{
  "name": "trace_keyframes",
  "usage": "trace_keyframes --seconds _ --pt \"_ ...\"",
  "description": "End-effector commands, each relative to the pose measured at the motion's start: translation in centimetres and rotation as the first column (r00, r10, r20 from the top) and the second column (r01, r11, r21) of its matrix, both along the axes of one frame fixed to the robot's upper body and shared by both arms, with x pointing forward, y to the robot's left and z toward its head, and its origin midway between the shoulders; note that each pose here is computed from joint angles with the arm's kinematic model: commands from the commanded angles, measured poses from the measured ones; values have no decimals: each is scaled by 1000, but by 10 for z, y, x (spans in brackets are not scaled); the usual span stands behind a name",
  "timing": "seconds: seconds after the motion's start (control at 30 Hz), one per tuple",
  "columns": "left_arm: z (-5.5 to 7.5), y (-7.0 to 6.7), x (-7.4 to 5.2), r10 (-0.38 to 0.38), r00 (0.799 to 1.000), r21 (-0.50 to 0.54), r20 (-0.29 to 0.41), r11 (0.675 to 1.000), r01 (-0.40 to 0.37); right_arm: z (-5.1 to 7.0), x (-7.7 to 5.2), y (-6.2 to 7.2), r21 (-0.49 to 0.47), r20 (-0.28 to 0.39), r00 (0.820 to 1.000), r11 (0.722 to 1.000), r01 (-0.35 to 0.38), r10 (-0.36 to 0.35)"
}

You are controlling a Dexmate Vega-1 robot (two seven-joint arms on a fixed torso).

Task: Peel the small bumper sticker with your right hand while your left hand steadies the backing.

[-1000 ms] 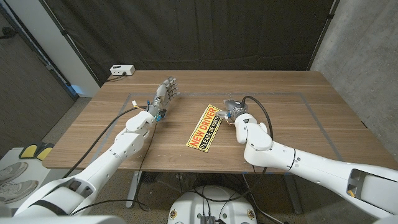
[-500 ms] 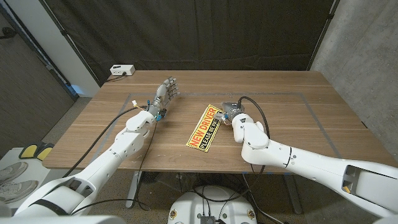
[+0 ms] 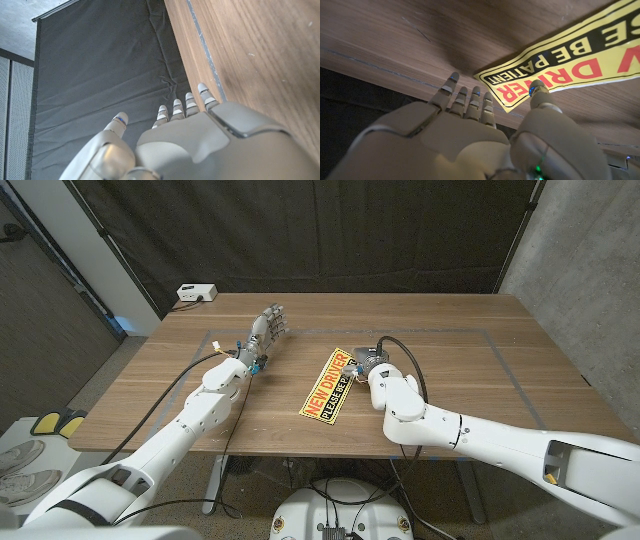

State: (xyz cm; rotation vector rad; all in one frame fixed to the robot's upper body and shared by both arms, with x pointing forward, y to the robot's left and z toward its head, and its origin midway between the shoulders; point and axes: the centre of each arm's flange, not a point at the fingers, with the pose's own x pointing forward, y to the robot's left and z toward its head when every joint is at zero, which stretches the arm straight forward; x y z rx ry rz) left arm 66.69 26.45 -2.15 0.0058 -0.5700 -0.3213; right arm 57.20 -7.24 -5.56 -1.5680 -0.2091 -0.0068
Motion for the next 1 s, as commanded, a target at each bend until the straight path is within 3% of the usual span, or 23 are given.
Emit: trace_keyframes --seconds 0.03,0.17,0.37,0.83,0.87,1.0 --pt "1 2 -3 0 1000 -1 12 1000 0 -3 2 6 -72 5 997 995 74 -74" --pt "0 3 -3 0 1000 -2 14 1000 0 -5 3 9 -105 22 996 990 91 -89" --pt "0 5 -4 0 1000 -3 15 1000 0 -13 3 12 -147 112 988 982 119 -103" --pt "3 7 -2 -6 1000 1 16 1000 6 -29 5 -1 -134 244 965 982 130 -94" --pt "3 7 -1 -6 1000 2 17 1000 6 -29 6 -1 -135 243 965 981 137 -101" --pt "4 8 -1 -1 1000 3 14 1000 1 -25 6 -3 -113 127 985 985 131 -116"
